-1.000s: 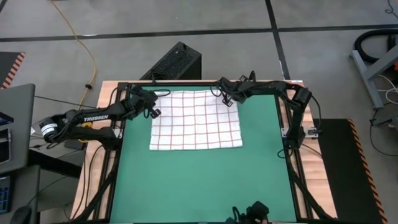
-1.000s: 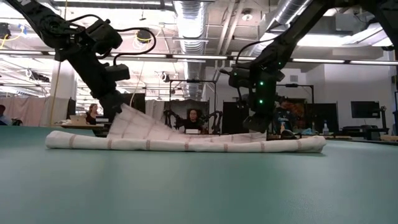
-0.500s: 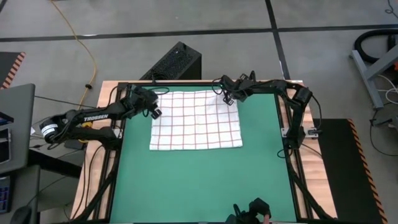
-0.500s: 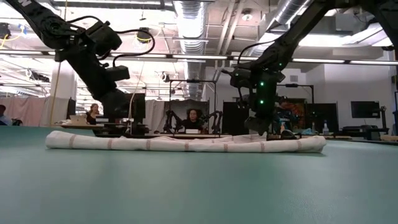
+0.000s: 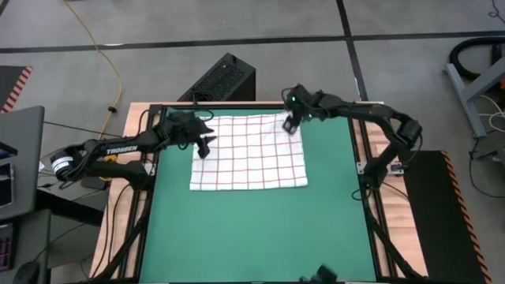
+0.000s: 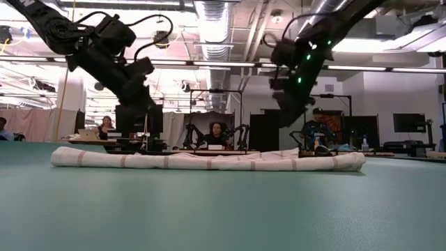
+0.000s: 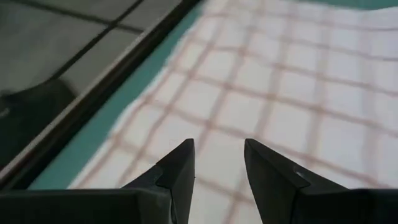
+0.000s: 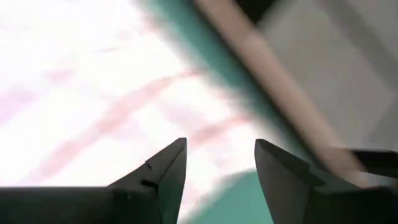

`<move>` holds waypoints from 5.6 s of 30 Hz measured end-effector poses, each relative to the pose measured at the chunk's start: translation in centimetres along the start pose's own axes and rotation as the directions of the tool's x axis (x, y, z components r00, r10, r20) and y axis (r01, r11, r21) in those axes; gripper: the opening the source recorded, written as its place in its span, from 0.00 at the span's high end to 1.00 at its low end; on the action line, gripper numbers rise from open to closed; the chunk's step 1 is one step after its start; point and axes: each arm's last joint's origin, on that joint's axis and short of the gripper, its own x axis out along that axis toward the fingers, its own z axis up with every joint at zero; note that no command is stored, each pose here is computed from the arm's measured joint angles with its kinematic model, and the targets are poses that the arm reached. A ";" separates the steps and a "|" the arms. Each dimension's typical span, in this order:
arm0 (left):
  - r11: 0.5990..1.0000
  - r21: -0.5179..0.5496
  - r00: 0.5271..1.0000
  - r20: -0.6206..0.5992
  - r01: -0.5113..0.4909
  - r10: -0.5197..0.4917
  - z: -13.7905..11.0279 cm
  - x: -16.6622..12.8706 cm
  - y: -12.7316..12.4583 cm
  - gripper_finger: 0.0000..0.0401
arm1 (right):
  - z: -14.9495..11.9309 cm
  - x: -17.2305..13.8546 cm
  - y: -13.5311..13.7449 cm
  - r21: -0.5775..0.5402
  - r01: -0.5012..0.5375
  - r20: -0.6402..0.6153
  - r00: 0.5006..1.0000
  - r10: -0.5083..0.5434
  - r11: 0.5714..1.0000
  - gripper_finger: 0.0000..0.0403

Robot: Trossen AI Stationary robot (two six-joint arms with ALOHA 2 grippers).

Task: Roll towel
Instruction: Fold the white towel

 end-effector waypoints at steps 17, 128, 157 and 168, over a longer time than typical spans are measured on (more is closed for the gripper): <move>0.907 0.238 0.934 -0.005 0.347 -0.356 -3.2 -1.0 -9.4 0.83 | -14.9 -4.3 15.6 -0.460 -0.160 0.122 0.963 0.241 0.874 0.54; 0.928 0.183 0.943 0.013 0.323 -0.331 -6.6 5.4 -20.0 1.00 | -10.2 -9.0 25.7 -0.549 0.155 0.273 0.962 0.000 0.821 0.99; 0.914 0.202 0.936 -0.048 0.352 -0.350 -7.3 5.0 -20.6 1.00 | -1.7 -6.9 25.5 -0.572 0.028 0.570 0.732 0.373 0.820 0.99; 0.910 0.262 0.945 -0.027 0.323 -0.327 -7.1 4.8 -20.7 1.00 | 0.8 -2.8 28.2 -0.655 0.041 0.544 0.718 0.434 0.754 0.99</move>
